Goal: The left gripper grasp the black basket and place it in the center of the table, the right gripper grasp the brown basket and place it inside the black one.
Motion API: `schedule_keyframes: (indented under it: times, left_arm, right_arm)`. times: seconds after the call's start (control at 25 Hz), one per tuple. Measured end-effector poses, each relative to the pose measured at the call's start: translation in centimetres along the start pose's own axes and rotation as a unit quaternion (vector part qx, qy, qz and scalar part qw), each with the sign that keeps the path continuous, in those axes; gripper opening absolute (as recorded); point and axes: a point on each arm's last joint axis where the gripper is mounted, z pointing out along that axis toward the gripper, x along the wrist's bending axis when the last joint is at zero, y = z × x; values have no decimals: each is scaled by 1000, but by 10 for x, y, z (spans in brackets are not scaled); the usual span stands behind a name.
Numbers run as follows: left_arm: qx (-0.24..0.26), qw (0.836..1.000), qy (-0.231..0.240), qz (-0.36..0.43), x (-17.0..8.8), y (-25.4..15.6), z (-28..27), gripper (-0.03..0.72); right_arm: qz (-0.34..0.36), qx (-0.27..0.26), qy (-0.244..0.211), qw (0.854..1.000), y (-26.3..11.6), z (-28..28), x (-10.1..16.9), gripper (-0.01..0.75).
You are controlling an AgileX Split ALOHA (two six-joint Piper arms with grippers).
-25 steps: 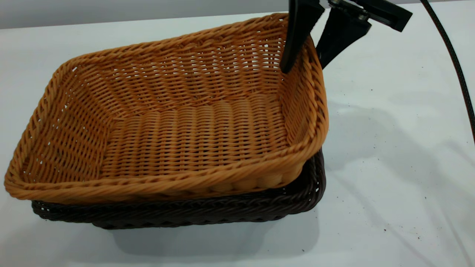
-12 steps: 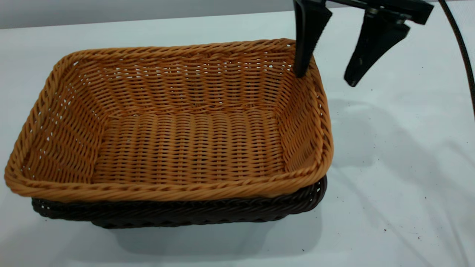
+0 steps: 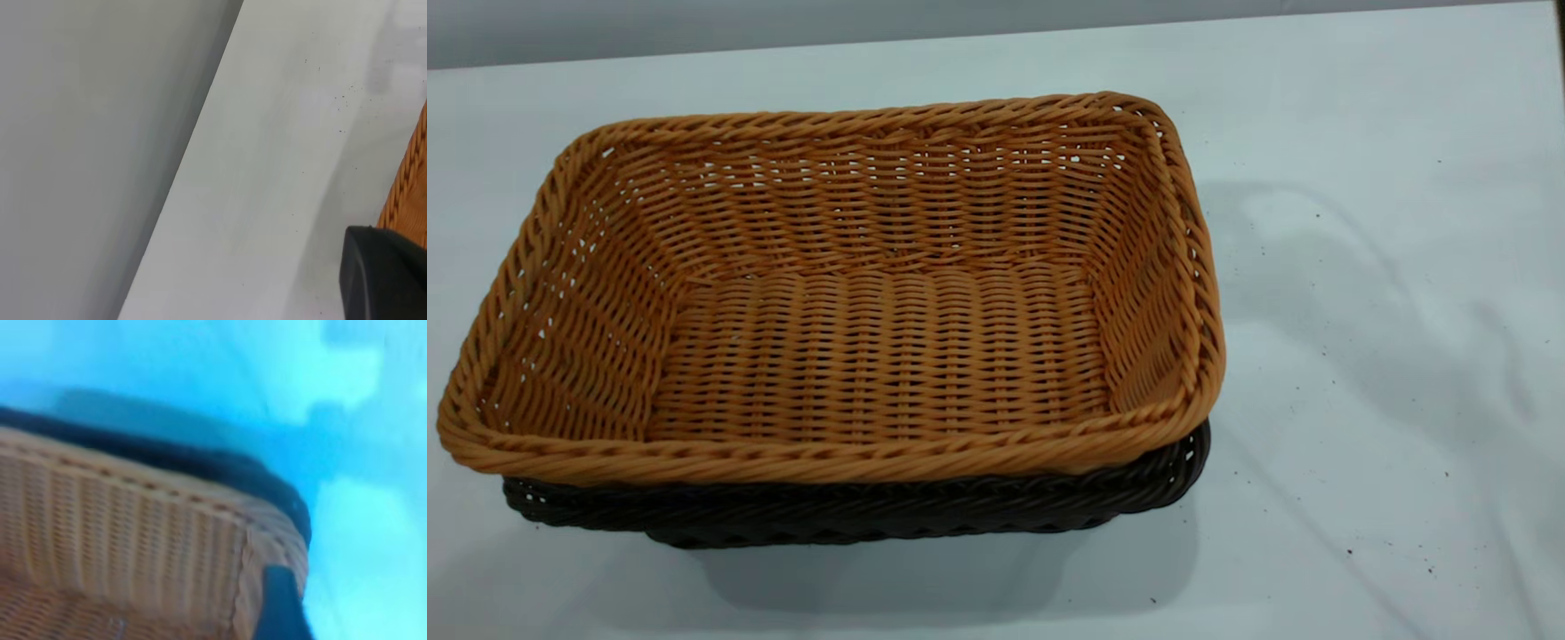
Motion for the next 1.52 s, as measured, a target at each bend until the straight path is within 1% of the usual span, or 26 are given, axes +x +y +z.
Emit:
schedule_keyframes:
  times: [0.04, 0.16, 0.28, 0.32, 0.4, 0.52, 0.64, 0.72, 0.8, 0.92, 1.0, 1.12, 1.24, 1.32, 1.44, 1.52]
  left_arm:
    - [1, 1000, 3, -6, 0, 0, -1, -1]
    - [3, 999, 20, -28, 2, -1, -8, -1]
    - [-3, 997, 45, -59, 5, 0, -22, -1]
    - [-12, 996, 58, -70, 7, 2, -31, -1]
    - [-31, 992, 81, -94, 11, 6, -49, -1]
    - [-60, 982, 118, -135, 16, 12, -83, -1]
    - [-73, 970, 136, -189, 18, 13, -113, -1]
    - [-68, 963, 142, -218, 16, 10, -131, -1]
    - [-56, 956, 148, -245, 11, 4, -149, -1]
    - [-21, 946, 141, -291, -2, -10, -167, -1]
    - [-26, 940, 142, -310, -8, -14, -176, -1]
    - [-46, 932, 147, -328, -17, -20, -192, -1]
    - [-82, 918, 157, -356, -28, -26, -216, -1]
    - [-104, 911, 164, -364, -37, -32, -230, -1]
    - [-127, 909, 153, -366, -54, -42, -241, -1]
    - [-135, 909, 136, -369, -68, -51, -241, -1]
  right_arm:
    - [-6, -13, -3, 1000, 1, -8, 1, 421]
    - [-20, -45, -24, 999, 0, -30, 0, 279]
    - [-33, -76, -49, 995, -6, -54, -2, 90]
    - [-39, -89, -55, 994, -9, -64, -2, 48]
    - [-49, -114, -63, 990, -16, -84, -2, 15]
    - [-59, -154, -57, 985, -30, -118, 2, 3]
    - [-73, -203, -47, 975, -52, -157, 6, 0]
    - [-84, -233, -43, 968, -68, -181, 7, 0]
    - [-95, -272, -38, 957, -90, -210, 8, 0]
    - [-103, -326, -29, 939, -128, -246, 8, 0]
    - [-106, -347, -20, 932, -152, -260, 7, 0]
    - [-110, -370, -12, 922, -188, -272, 2, 0]
    - [-111, -380, -4, 918, -223, -272, -4, 0]
    - [-112, -387, -4, 915, -247, -269, -10, 0]
    - [-112, -388, -3, 915, -275, -258, -18, 0]
    - [-113, -392, -1, 913, -296, -248, -24, 0]
